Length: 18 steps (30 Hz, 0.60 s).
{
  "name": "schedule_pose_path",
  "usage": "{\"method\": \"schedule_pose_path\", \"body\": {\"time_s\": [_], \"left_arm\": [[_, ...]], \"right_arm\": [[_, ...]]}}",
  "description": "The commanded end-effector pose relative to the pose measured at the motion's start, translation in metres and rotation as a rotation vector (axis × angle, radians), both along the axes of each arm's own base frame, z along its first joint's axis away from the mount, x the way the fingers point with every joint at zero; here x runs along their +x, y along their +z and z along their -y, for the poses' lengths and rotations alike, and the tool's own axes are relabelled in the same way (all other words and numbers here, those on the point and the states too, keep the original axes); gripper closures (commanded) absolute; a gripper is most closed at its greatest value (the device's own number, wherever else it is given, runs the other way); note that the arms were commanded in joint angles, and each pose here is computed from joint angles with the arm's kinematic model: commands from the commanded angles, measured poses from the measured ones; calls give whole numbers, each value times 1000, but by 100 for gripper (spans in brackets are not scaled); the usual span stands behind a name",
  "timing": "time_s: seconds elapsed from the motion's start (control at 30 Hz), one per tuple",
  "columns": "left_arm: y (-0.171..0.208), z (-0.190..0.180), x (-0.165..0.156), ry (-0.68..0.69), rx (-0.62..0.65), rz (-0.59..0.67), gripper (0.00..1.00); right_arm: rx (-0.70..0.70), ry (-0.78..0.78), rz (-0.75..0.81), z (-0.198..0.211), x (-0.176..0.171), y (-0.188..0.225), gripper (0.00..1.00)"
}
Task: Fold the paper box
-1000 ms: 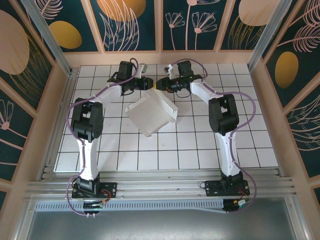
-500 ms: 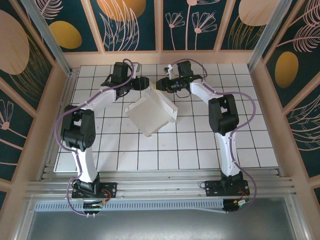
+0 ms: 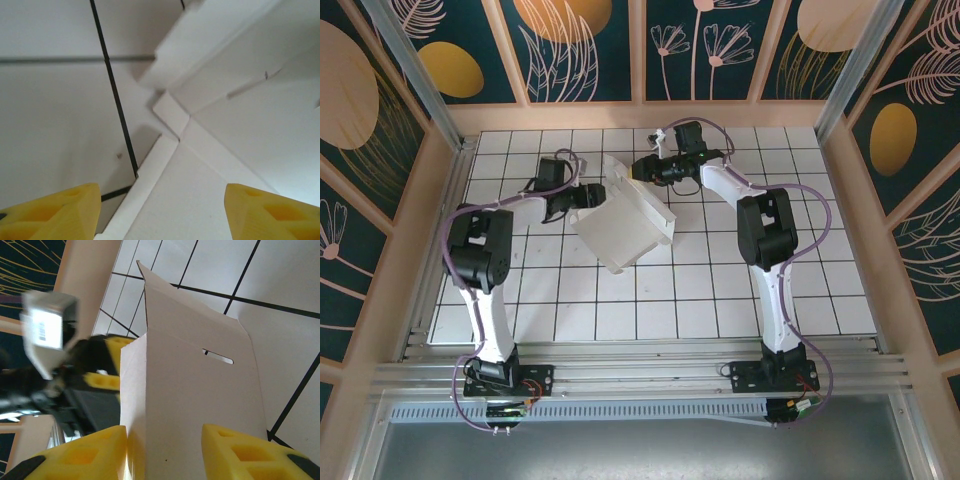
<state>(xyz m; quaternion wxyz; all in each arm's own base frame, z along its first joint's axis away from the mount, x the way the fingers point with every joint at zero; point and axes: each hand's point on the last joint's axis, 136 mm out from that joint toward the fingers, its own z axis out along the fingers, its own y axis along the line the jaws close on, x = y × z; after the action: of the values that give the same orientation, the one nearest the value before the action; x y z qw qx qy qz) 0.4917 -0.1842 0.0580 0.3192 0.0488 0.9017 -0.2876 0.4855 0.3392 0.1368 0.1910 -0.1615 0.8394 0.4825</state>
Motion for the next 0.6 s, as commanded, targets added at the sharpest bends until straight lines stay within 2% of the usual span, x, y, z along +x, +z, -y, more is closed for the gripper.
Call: {"method": "schedule_pose_path", "body": {"time_s": [0.0, 0.1, 0.2, 0.23, 0.37, 0.47, 0.57], "left_arm": [[18, 26, 15, -97, -100, 43, 35], [8, 30, 26, -113, -95, 19, 37], [6, 36, 32, -105, -125, -6, 49], [6, 36, 32, -94, -128, -7, 50], [17, 36, 29, -65, -146, 5, 51], [19, 46, 22, -70, -186, -23, 58], [15, 60, 16, -61, -203, -55, 60]], "right_arm": [[-26, 8, -15, -1, -6, -6, 56], [-29, 6, -17, 1, -6, -8, 56], [-25, 6, -18, 0, -7, -8, 56], [-24, 3, -18, 1, -6, -8, 56], [-21, 4, -20, 0, -6, -9, 56], [-21, 5, -19, 0, -6, -9, 56], [-24, 3, -22, 0, -6, -11, 56]]}}
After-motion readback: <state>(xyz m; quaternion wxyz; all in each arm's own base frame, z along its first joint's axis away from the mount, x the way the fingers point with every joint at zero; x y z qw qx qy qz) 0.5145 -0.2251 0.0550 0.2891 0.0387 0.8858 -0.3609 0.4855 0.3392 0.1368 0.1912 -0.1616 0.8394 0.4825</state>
